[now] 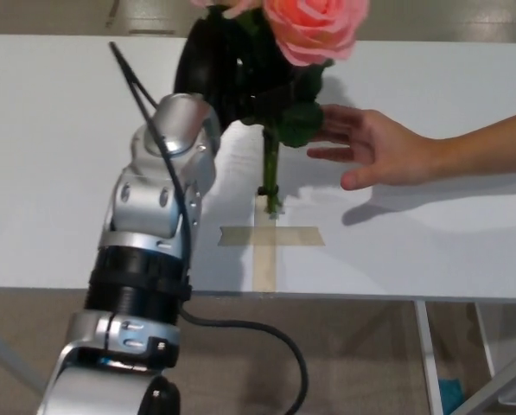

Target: Use the left hand to pick up the rose and passes it to a human.

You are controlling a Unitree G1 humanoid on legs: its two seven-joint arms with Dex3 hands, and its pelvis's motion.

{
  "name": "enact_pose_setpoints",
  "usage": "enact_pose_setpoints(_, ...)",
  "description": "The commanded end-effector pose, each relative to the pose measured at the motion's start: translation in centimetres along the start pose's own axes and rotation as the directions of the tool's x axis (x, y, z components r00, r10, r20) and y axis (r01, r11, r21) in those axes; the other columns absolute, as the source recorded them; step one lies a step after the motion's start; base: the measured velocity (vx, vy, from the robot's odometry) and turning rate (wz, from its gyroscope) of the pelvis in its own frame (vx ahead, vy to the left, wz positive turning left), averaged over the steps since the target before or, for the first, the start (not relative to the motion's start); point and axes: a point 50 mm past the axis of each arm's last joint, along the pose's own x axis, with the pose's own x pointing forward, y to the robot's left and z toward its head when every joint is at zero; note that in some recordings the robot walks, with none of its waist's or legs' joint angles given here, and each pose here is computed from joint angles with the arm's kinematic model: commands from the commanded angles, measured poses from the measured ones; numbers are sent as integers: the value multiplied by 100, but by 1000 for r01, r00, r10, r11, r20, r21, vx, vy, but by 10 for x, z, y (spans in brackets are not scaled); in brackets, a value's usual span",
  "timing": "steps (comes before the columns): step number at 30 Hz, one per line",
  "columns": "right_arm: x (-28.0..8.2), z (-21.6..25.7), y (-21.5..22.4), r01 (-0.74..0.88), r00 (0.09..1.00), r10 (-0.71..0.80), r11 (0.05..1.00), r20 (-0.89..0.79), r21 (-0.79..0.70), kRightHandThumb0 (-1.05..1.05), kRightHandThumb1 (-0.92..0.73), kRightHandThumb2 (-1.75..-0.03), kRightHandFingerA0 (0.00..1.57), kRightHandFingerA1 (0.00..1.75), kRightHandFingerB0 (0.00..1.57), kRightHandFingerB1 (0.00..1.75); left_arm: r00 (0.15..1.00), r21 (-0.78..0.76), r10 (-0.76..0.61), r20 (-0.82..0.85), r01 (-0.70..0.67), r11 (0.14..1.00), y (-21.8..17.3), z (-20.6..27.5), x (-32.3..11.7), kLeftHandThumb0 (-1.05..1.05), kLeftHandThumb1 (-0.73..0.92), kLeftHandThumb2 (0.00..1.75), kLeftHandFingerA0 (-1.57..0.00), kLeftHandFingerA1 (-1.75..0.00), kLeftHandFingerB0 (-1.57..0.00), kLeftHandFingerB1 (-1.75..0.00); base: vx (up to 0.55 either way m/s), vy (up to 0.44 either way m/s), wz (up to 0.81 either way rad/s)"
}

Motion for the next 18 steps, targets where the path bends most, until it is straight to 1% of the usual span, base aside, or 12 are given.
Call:
enact_pose_setpoints(1, 0, -2, 1, -12, 1000, 12, 1000, -15, 5, -56, -77, -64, 63, 44, 49, 35, 999, -18, -1, 51, 1, 1000, -11, 9, 6, -16, 77, 75, -93, -139, -83, -112, 0, 0, 0)
enact_pose_setpoints(2, 0, -2, 1, -12, 1000, 12, 1000, -15, 5, -56, -77, -64, 63, 44, 49, 35, 999, -18, 0, 51, 1, 1000, -11, 9, 7, -16, 77, 75, -93, -139, -83, -112, 0, 0, 0)
enact_pose_setpoints(3, 0, -2, 1, -14, 1000, 14, 1000, -16, 12, -56, -77, -64, 63, 44, 51, 36, 998, -15, -28, 49, 29, 999, -22, 10, 8, -18, 76, 76, -104, -139, -80, -114, 0, 0, 0)
enact_pose_setpoints(9, 0, -2, 1, -17, 1000, 17, 1000, -16, 17, -57, -77, -65, 63, 44, 51, 36, 997, -18, -41, 60, 42, 999, -30, 10, 10, -19, 76, 76, -102, -142, -79, -113, 0, 0, 0)
enact_pose_setpoints(10, 0, -1, 2, -15, 1000, 15, 1000, -16, 27, -57, -77, -64, 63, 45, 51, 36, 994, -38, -72, 83, 75, 996, -49, 14, 12, -18, 77, 75, -94, -145, -79, -111, 0, 0, 0)
enact_pose_setpoints(11, 0, -1, 2, -16, 1000, 17, 999, -15, 29, -57, -77, -64, 64, 45, 52, 36, 994, -34, -74, 84, 77, 996, -52, 14, 13, -18, 78, 75, -94, -146, -78, -110, 0, 0, 0)
enact_pose_setpoints(15, 0, 0, 3, -17, 1000, 17, 999, -13, 30, -57, -77, -64, 64, 45, 52, 36, 993, -32, -73, 88, 76, 997, -53, 15, 14, -18, 78, 75, -94, -146, -78, -110, 0, 0, 0)
enact_pose_setpoints(16, 1, 1, 3, -16, 1000, 17, 999, -11, 30, -57, -77, -65, 62, 43, 50, 36, 992, -42, -87, 87, 91, 995, -63, 15, 14, -18, 79, 74, -102, -140, -77, -111, 0, 0, 0)
enact_pose_setpoints(17, 1, 2, 3, -16, 1000, 16, 999, -7, 31, -57, -77, -65, 62, 43, 50, 36, 990, -56, -108, 85, 113, 992, -77, 15, 14, -18, 79, 74, -102, -140, -77, -111, 0, 0, 0)
enact_pose_setpoints(18, 1, 3, 3, -15, 1000, 16, 999, -8, 29, -56, -77, -64, 63, 43, 50, 36, 990, -57, -113, 83, 117, 991, -80, 15, 14, -18, 79, 74, -102, -140, -78, -110, 0, 0, 0)
